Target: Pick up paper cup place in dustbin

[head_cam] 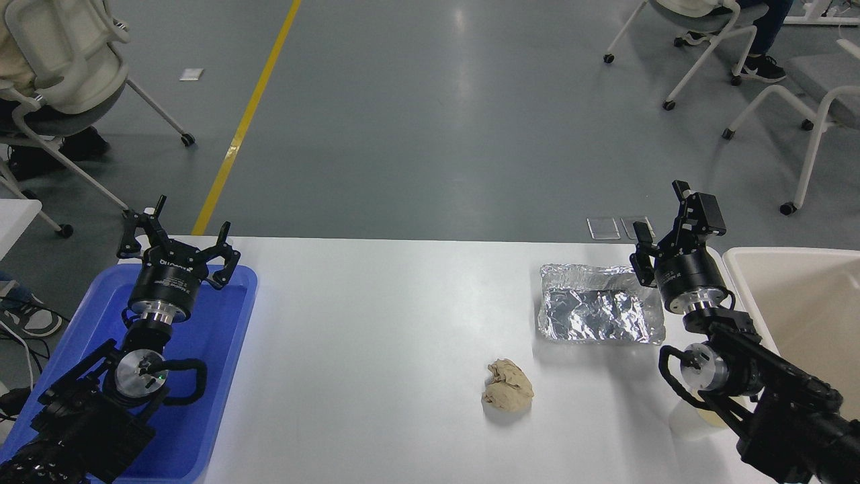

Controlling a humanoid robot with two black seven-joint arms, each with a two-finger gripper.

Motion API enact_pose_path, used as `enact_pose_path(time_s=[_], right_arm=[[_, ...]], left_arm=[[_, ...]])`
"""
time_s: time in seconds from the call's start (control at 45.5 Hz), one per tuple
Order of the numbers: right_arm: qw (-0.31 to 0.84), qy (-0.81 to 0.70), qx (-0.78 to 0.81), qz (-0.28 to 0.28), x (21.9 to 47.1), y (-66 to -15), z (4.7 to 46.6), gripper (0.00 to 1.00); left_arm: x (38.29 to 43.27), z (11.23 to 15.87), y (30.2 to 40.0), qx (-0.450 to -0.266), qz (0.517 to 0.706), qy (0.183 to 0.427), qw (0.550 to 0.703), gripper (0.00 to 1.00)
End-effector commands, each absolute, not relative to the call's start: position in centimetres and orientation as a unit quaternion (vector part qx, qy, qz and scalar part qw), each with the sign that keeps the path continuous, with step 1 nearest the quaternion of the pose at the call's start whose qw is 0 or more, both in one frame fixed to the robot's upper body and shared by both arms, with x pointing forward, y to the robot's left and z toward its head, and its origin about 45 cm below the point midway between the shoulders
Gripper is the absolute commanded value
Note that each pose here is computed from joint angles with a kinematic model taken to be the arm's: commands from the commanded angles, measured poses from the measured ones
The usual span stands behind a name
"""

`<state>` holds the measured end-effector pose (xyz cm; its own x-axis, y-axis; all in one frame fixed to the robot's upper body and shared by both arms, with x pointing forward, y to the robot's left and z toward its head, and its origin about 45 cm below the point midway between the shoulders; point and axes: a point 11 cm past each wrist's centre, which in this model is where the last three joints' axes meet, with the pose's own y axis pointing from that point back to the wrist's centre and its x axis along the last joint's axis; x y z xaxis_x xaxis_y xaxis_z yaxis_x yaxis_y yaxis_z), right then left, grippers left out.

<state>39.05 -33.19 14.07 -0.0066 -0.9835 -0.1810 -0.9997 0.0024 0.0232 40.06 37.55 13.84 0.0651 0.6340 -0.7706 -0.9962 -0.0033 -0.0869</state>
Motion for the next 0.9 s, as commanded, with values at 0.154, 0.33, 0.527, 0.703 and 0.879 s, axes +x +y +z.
enact_pose_path(time_s=[0.154,0.33,0.527,0.703,0.879], right_arm=[[-0.134,0.615,-0.776,-0.034,38.4,-36.9,15.6,1.0],[-0.261,0.564,-0.773,-0.126,39.2,-41.9,19.6,1.0],[-0.409,0.456,-0.767,-0.192,39.1,-43.8,21.5,1.0],[-0.526,0.342,-0.755,-0.19,37.0,-45.2,22.9,1.0],[-0.579,0.27,-0.76,-0.122,34.3,-45.5,24.2,1.0]], left_arm=[[40.06,13.86,37.55,-0.331,0.626,0.274,0.651,1.0],[40.06,13.87,37.54,-0.332,0.625,0.274,0.651,1.0],[40.06,13.91,37.56,-0.333,0.625,0.274,0.651,1.0],[40.06,13.91,37.56,-0.333,0.625,0.274,0.651,1.0],[40.06,13.89,37.53,-0.332,0.625,0.274,0.652,1.0]])
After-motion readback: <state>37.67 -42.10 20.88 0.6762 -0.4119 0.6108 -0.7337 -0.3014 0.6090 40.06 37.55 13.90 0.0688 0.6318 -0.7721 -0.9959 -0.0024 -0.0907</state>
